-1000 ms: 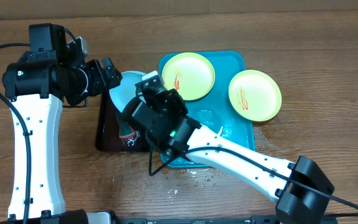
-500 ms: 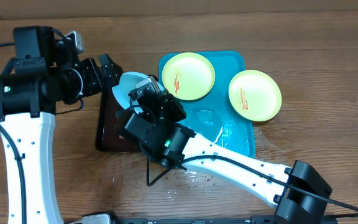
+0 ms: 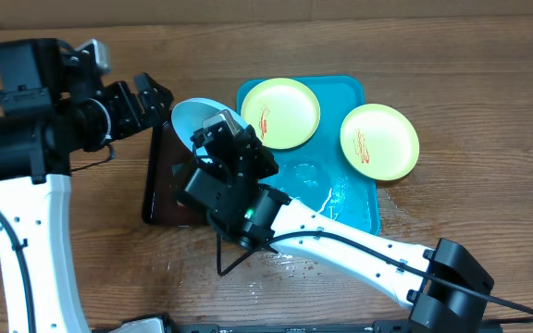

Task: Clean dirty plates on tray and stack at the side

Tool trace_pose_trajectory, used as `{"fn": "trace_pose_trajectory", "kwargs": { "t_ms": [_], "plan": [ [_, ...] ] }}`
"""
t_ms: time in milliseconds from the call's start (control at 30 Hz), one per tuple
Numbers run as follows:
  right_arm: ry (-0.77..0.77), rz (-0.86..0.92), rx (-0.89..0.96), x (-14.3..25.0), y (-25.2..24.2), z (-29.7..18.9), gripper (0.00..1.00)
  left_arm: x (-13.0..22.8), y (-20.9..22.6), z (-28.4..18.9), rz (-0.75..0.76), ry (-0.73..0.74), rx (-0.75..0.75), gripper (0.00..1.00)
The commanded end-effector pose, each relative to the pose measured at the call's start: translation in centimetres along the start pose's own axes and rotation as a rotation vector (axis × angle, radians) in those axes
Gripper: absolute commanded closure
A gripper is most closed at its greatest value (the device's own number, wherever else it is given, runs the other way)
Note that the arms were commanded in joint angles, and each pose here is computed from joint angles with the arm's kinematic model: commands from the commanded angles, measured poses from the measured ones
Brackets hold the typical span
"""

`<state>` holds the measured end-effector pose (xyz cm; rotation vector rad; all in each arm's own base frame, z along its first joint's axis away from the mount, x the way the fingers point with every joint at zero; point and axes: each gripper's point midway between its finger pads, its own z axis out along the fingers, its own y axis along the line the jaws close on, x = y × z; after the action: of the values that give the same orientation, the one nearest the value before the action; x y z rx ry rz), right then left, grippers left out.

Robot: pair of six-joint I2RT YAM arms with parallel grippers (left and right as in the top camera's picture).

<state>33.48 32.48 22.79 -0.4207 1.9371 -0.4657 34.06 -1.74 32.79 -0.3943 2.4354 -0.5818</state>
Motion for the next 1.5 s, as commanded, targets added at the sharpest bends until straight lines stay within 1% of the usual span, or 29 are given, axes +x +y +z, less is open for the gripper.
{"fn": "trace_pose_trajectory", "kwargs": {
  "t_ms": [0, 67, 133, 167, 233, 267, 300, 367, 467, 533, 600, 667, 767, 833, 867, 967, 1000, 1033, 1067, 1100, 1167, 1267, 1333, 1467],
  "plan": [
    [-0.042, 0.045, 0.034, -1.5, -0.9, -0.8, 0.96, -0.7, -1.3, -2.5, 0.041, -0.068, 0.042, 0.00],
    [-0.039, 0.023, -0.020, -1.5, 0.3, -1.2, 0.96, -0.6, -1.3, -2.6, 0.040, -0.066, 0.042, 0.00],
    [-0.058, -0.004, 0.039, -1.7, -0.5, -1.4, 0.96, -0.5, -1.3, -2.6, 0.038, -0.062, 0.040, 0.00],
    [-0.072, 0.009, 0.079, -2.0, -1.1, -1.4, 0.96, -0.4, -1.3, -2.6, 0.037, -0.059, 0.040, 0.00],
    [-0.080, 0.020, 0.046, -2.4, -0.5, -1.5, 0.96, -0.3, -1.2, -2.6, 0.034, -0.055, 0.038, 0.00],
    [-0.090, -0.020, 0.041, -2.6, -0.2, -1.8, 0.96, -0.3, -1.2, -2.6, 0.034, -0.055, 0.038, 0.00],
    [-0.099, -0.053, 0.059, -2.8, -0.3, -2.0, 0.96, -0.3, -1.2, -2.6, 0.034, -0.055, 0.038, 0.00],
    [-0.111, -0.030, 0.093, -3.2, -0.9, -2.1, 0.96, -0.3, -1.3, -2.6, 0.034, -0.055, 0.038, 0.00],
    [-0.112, -0.053, 0.013, -3.1, 0.8, -2.5, 0.96, -0.3, -1.2, -2.6, 0.034, -0.054, 0.038, 0.00],
    [-0.121, -0.077, 0.038, -3.2, 0.6, -2.9, 0.96, -0.3, -1.2, -2.6, 0.034, -0.054, 0.038, 0.00],
    [-0.123, -0.029, 0.043, -3.2, 0.5, -2.9, 0.96, -0.2, -1.2, -2.6, 0.032, -0.050, 0.037, 0.00],
    [-0.117, -0.026, -0.008, -3.1, 1.4, -3.0, 0.96, -0.1, -1.2, -2.6, 0.030, -0.047, 0.037, 0.00],
    [-0.120, -0.016, 0.063, -3.2, 0.0, -2.6, 0.96, -0.1, -1.2, -2.6, 0.030, -0.046, 0.036, 0.00],
    [-0.109, 0.014, 0.029, -3.1, 0.3, -2.2, 0.96, 0.0, -1.2, -2.6, 0.028, -0.042, 0.035, 0.00],
    [-0.101, 0.000, -0.005, -2.9, 0.9, -2.2, 0.96, 0.0, -1.2, -2.6, 0.027, -0.041, 0.035, 0.00],
    [-0.092, -0.010, 0.010, -2.6, 0.5, -1.9, 0.96, 0.1, -1.1, -2.6, 0.027, -0.039, 0.035, 0.00],
    [-0.088, 0.003, 0.015, -2.6, 0.3, -1.6, 0.96, 0.1, -1.1, -2.6, 0.025, -0.037, 0.034, 0.00],
    [-0.076, 0.054, 0.019, -2.4, 0.0, -1.1, 0.96, 0.2, -1.1, -2.6, 0.024, -0.034, 0.033, 0.00],
    [-0.056, 0.103, -0.001, -2.0, 0.1, -0.7, 0.96, 0.2, -1.1, -2.6, 0.024, -0.033, 0.033, 0.00],
    [-0.015, 0.155, -0.058, -1.2, 0.7, -0.2, 0.96, 0.3, -1.1, -2.6, 0.023, -0.032, 0.032, 0.00],
    [0.129, 0.245, -0.247, 1.1, 3.2, 0.7, 0.96, 0.3, -1.0, -2.6, 0.022, -0.029, 0.031, 0.00],
    [0.313, 0.351, -0.455, 3.1, 5.0, 1.7, 0.96, 0.5, -1.0, -2.6, 0.021, -0.023, 0.028, 0.00],
    [0.407, 0.404, -0.567, 3.4, 4.4, 2.4, 0.96, 0.5, -1.0, -2.6, 0.027, -0.022, 0.028, 0.00],
    [0.545, 0.561, -0.723, 2.6, -0.4, 3.5, 0.96, 0.6, -1.0, -2.6, 0.045, -0.021, 0.027, 0.00]
  ]
}}
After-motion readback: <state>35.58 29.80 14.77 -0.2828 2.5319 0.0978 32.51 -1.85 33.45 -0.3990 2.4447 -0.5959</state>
